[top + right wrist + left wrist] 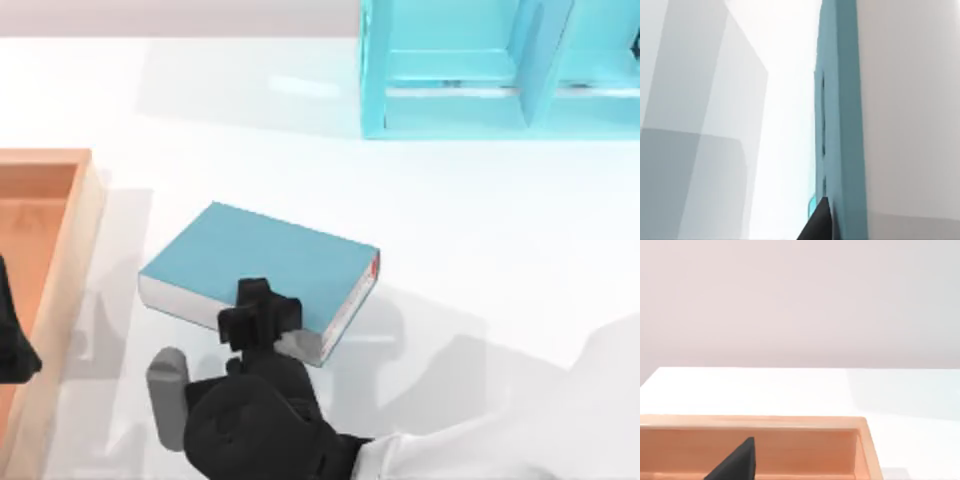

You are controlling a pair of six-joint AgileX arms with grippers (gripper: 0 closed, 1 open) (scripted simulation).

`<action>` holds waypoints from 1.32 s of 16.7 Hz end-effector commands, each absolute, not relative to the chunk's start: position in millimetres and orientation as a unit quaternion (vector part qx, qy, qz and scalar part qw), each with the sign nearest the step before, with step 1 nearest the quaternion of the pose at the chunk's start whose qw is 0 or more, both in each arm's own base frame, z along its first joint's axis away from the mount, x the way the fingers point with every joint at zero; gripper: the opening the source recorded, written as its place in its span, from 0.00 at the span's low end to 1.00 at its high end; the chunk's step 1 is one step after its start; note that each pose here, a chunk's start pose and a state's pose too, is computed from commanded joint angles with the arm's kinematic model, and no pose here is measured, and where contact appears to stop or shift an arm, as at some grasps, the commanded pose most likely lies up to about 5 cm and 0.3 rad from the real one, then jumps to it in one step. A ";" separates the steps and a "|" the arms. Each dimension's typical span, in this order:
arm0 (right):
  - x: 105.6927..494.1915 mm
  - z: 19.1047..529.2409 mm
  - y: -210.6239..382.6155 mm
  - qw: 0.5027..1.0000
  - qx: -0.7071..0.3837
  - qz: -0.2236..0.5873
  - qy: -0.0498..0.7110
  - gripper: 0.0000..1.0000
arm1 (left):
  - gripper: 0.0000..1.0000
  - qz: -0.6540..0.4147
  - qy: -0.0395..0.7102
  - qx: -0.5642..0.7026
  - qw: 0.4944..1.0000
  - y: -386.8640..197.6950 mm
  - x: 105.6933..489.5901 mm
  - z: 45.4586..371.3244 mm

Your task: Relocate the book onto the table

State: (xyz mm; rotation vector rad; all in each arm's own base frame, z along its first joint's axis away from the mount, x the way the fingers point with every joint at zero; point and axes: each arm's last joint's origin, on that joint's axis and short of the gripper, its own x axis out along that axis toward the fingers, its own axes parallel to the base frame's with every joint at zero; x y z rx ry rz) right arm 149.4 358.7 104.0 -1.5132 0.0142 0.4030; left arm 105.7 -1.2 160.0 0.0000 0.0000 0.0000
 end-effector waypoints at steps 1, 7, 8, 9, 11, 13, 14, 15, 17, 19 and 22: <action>149.4 104.0 358.7 0.709 -0.682 0.182 0.006 0.23 | 1.00 0.000 0.000 0.000 1.000 -1.2 105.7 160.0; 149.4 104.0 358.7 0.709 -0.682 0.182 0.006 0.68 | 1.00 0.000 0.000 0.000 1.000 -1.2 105.7 160.0; 149.4 104.0 358.7 0.709 -0.682 0.182 0.006 0.75 | 1.00 0.000 0.000 0.000 1.000 -1.2 105.7 160.0; 149.4 104.0 358.7 0.709 -0.682 0.182 0.006 0.83 | 1.00 0.000 0.000 0.000 1.000 -1.2 105.7 160.0; 149.4 104.0 358.7 0.709 -0.682 0.182 0.006 0.98 | 1.00 0.000 0.000 0.000 1.000 -1.2 105.7 160.0; 149.4 104.0 358.7 0.709 -0.682 0.182 0.006 1.00 | 1.00 0.000 0.000 0.000 1.000 -1.2 105.7 160.0; 149.4 104.0 358.7 0.709 -0.682 0.182 0.006 1.00 | 1.00 0.000 0.000 0.000 1.000 -1.2 105.7 160.0; 149.4 104.0 358.7 0.709 -0.682 0.182 0.006 1.00 | 1.00 0.000 0.000 0.000 1.000 -1.2 105.7 160.0; 149.4 104.0 358.7 0.709 -0.682 0.182 0.006 1.00 | 1.00 0.000 0.000 0.000 1.000 -1.2 105.7 160.0; 149.4 104.0 358.7 0.709 -0.682 0.182 0.006 1.00 | 1.00 0.000 0.000 0.000 1.000 -1.2 105.7 160.0; 145.7 103.8 359.9 0.710 -0.680 0.183 0.008 1.00 | 1.00 0.000 0.000 0.000 1.000 -1.2 105.7 160.0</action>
